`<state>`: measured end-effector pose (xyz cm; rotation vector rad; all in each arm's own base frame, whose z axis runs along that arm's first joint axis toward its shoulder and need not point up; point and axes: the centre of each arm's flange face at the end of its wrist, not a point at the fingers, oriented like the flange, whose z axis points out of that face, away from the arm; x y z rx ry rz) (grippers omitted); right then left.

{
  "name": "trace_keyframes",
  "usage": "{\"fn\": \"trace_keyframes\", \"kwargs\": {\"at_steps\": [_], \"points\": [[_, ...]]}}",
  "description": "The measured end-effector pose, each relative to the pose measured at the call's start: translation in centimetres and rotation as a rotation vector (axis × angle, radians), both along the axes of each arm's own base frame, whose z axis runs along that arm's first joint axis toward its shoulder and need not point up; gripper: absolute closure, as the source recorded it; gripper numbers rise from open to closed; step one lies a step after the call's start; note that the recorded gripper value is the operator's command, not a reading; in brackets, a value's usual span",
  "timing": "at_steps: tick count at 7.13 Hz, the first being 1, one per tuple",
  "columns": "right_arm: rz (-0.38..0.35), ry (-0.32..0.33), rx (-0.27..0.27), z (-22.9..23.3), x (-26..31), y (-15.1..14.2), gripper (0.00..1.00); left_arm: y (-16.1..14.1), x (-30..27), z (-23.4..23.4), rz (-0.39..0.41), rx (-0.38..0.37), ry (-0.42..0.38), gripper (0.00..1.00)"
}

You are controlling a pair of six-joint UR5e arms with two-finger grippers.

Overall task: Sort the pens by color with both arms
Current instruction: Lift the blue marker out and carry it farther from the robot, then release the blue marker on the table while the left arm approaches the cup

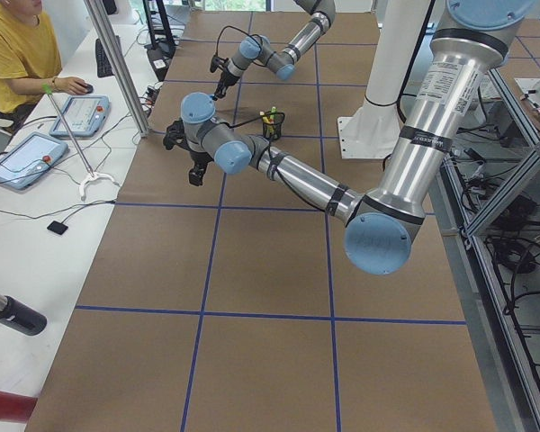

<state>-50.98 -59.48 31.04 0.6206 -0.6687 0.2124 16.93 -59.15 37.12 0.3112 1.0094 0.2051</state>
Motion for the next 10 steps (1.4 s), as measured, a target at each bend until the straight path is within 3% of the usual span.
{"fn": "trace_keyframes", "kwargs": {"at_steps": [2, 4, 6, 8, 10], "points": [[-0.003, -0.008, -0.003, -0.1, -0.1, 0.1, 0.01, 0.1, 0.0, -0.3, -0.003, -0.001, 0.004, 0.0], [-0.043, -0.049, -0.041, -0.6, 0.6, -0.3, 0.01, -0.2, 1.2, -2.4, -0.031, -0.053, 0.03, 0.0], [-0.138, -0.122, -0.149, -0.4, 3.6, -2.1, 0.01, 0.0, 5.8, -6.9, -0.056, -0.166, 0.083, 0.0], [-0.237, -0.172, -0.299, 0.3, 7.5, -3.7, 0.01, 1.1, 11.6, -11.4, -0.032, -0.227, 0.118, 0.0], [-0.293, -0.127, -0.384, 0.7, 11.0, -3.8, 0.0, 3.2, 18.0, -15.1, 0.025, -0.27, 0.138, 0.0]]}}
